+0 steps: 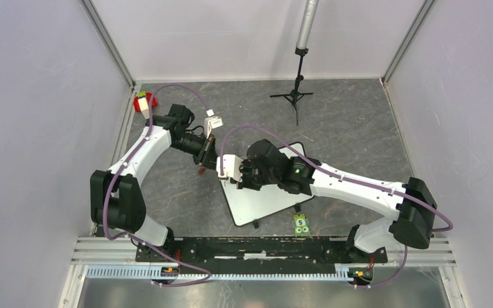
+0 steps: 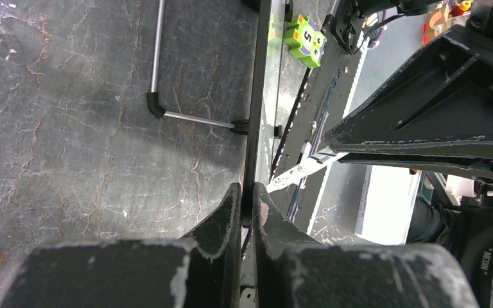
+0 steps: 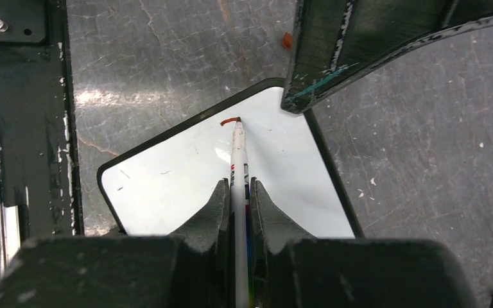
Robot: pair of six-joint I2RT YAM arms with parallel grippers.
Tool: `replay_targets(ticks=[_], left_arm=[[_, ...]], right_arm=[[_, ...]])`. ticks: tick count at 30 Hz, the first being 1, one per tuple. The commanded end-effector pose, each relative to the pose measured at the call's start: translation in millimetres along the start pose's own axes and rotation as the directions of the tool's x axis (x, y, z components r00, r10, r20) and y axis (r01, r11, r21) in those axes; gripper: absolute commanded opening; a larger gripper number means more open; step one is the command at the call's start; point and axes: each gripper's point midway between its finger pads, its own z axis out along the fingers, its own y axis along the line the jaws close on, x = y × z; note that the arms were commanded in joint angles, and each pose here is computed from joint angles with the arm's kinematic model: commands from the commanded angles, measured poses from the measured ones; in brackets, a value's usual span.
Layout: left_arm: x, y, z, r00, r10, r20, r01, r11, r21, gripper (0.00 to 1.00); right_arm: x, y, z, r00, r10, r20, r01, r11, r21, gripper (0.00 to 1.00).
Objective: Write a sentence on the whiteboard
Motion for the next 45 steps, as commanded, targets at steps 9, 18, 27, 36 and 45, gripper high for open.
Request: replay_targets(ticks=[9,18,27,36,45], left_arm=[[-7.9,0.5,0.7,0.998,0.061,0.008,-0.061,0.998,0.007,0.02],[-8.8,1.5,1.0,0.998,0.063,0.006,-0.063,0.998,0.004,0.02],[-9.4,2.0,1.0,0.998,0.064,0.005,-0.064,0.998,0.004,0.02],[-8.9,1.8,1.3,0.998,0.065,0.004,-0.065,0.998,0.003,0.02],[-8.9,0.9,0.6,0.998,0.068,0.005,-0.068,0.998,0.001,0.02]], right_arm=[[-19.8,-41.1,-7.2,1.0,-0.013,0.013,0.011,0.989,0.147,0.0],[-13.9,-34.9,-8.6,1.0,-0.006,0.004,0.005,0.992,0.122,0.0],[2.8,-16.3,-11.3,1.0,0.007,-0.015,-0.006,0.998,0.065,0.0],[9.9,-3.0,-15.4,1.0,0.011,-0.019,-0.01,1.0,0.025,0.0],[3.6,-7.8,-16.5,1.0,0.001,-0.013,0.0,0.999,0.046,0.0]])
